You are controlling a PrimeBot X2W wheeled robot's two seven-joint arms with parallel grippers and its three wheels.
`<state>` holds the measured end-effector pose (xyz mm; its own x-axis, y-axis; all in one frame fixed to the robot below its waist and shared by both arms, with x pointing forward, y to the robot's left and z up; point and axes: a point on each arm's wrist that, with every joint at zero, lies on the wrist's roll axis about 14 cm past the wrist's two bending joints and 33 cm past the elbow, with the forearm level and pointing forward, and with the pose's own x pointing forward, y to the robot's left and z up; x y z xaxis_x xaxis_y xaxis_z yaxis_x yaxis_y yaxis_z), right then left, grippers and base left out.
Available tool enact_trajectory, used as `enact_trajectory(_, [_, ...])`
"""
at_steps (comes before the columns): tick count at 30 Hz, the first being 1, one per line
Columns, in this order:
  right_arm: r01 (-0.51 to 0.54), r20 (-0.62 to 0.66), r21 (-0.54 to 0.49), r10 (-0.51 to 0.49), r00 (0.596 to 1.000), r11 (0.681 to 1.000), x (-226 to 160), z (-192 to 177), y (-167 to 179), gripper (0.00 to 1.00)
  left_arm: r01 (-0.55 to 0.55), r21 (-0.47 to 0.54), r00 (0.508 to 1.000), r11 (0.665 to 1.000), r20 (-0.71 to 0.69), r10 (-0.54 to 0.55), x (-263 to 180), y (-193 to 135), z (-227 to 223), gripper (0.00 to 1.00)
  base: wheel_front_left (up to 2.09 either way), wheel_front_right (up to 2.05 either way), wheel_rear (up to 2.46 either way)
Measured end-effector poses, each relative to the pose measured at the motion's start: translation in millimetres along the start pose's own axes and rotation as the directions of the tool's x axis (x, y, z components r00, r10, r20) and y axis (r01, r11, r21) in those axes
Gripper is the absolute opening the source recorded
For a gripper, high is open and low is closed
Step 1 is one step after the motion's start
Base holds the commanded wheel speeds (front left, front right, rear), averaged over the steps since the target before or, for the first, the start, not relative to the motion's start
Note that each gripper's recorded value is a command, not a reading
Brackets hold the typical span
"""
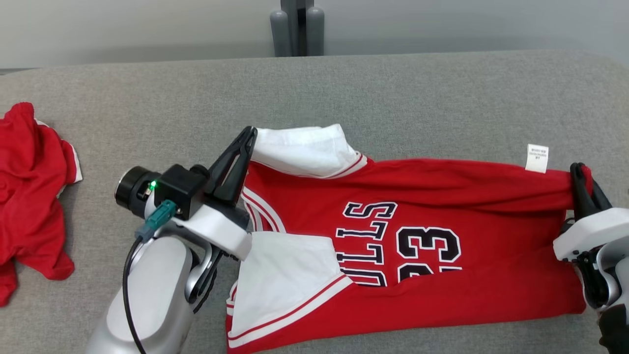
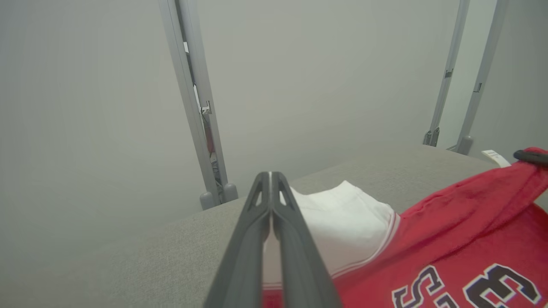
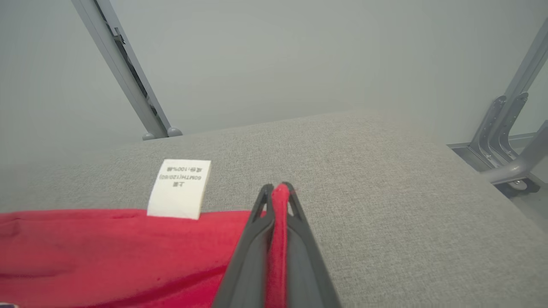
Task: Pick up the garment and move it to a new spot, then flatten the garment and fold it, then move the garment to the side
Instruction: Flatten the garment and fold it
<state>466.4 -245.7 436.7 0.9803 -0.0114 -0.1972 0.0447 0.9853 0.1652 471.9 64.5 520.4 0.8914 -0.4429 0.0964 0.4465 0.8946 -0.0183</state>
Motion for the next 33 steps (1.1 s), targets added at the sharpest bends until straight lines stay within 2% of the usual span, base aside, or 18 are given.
enact_trajectory(4, [-0.015,-0.005,-0.007,0.015,1.000,1.000,-4.8,-2.0,4.6,0.00,0.006,0.008,1.000,1.000,-0.003,-0.006,-12.7,-2.5,-0.3,0.00,0.00,0.00,0.00])
enact_trajectory(13, [-0.029,-0.016,-0.029,0.029,0.999,0.999,-10.6,-3.6,6.1,0.00,0.045,0.012,0.993,0.999,-0.114,-0.043,-54.0,-12.4,-32.0,0.00,0.00,0.00,0.00])
enact_trajectory(25, [-0.037,-0.034,-0.069,0.034,0.999,0.997,-18.2,-5.9,2.4,0.00,0.100,0.012,0.985,0.995,-0.143,-0.097,-81.8,-28.5,-34.2,0.00,0.00,0.00,0.00])
enact_trajectory(33, [-0.066,-0.079,-0.146,0.055,0.995,0.987,-22.3,-15.7,0.3,0.00,0.166,0.016,0.967,0.986,-0.200,-0.159,-100.4,-45.5,-42.6,0.00,0.00,0.00,0.00])
